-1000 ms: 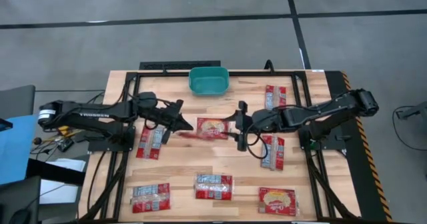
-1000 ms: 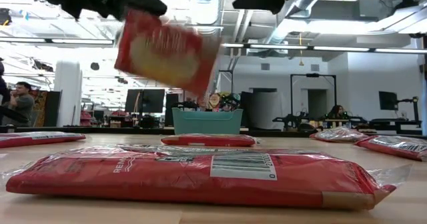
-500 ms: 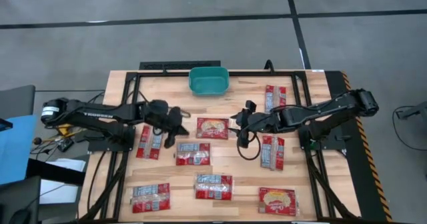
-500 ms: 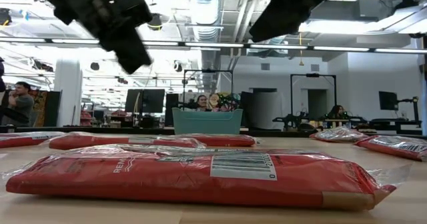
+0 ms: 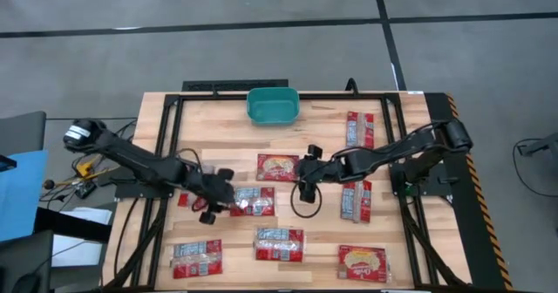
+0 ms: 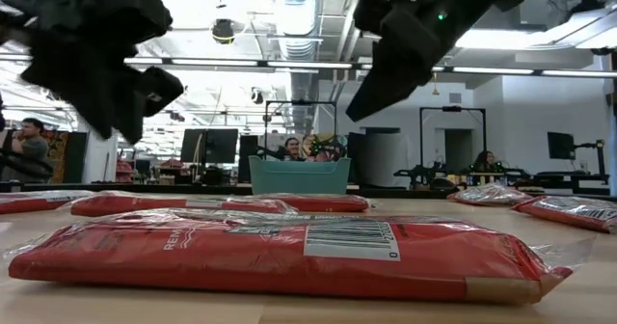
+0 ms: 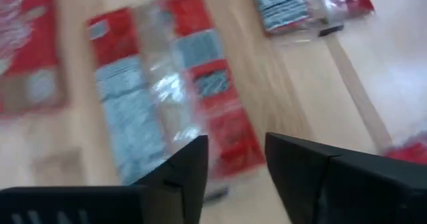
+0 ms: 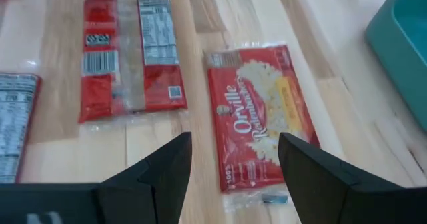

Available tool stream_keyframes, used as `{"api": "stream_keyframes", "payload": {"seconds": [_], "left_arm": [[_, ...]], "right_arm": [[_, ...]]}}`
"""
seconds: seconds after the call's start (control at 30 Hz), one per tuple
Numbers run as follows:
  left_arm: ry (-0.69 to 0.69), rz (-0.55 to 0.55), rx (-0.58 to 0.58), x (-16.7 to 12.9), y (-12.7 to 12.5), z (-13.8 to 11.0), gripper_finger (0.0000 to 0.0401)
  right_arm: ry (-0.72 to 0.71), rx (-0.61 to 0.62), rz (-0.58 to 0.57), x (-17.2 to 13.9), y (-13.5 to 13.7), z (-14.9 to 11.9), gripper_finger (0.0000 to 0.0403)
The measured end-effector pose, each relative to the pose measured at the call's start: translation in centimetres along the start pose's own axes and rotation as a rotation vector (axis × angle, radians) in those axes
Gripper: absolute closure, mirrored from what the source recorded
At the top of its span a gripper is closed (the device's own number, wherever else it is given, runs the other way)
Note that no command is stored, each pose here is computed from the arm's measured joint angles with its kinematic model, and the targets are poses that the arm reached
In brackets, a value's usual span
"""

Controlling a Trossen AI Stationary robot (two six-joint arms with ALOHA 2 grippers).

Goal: Sort popcorn bags into baskets
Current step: Put the red popcorn bag into the green basket

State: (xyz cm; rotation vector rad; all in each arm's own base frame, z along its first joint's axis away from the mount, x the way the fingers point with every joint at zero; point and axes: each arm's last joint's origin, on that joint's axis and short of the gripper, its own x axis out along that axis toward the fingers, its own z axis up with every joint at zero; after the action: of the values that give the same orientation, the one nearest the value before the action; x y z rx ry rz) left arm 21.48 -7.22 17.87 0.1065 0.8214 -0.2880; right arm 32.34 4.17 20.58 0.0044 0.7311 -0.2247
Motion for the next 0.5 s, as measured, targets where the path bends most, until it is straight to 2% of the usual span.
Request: {"api": "stream_keyframes", "payload": {"seconds": [0.13, 0.27, 0.4, 0.5], "left_arm": [[0.067, -0.013, 0.116, 1.9, -1.6, -0.7, 0.0219], [0.138, 0.056, 0.214, 3.4, -2.5, -1.7, 0.0198], [0.202, 0.142, 0.291, 4.6, -2.8, -2.4, 0.0203], [0.241, 0.132, 0.304, 5.3, -2.8, -2.9, 0.0233]], "right_arm": [[-0.029, 0.017, 0.006, -0.1, 0.1, 0.3, 0.0154], [-0.052, 0.032, 0.011, -0.8, -0.1, 0.7, 0.0154], [-0.070, 0.035, 0.017, -1.2, 0.0, 0.9, 0.0154], [-0.083, 0.040, 0.021, -1.3, 0.0, 1.1, 0.0154]]}}
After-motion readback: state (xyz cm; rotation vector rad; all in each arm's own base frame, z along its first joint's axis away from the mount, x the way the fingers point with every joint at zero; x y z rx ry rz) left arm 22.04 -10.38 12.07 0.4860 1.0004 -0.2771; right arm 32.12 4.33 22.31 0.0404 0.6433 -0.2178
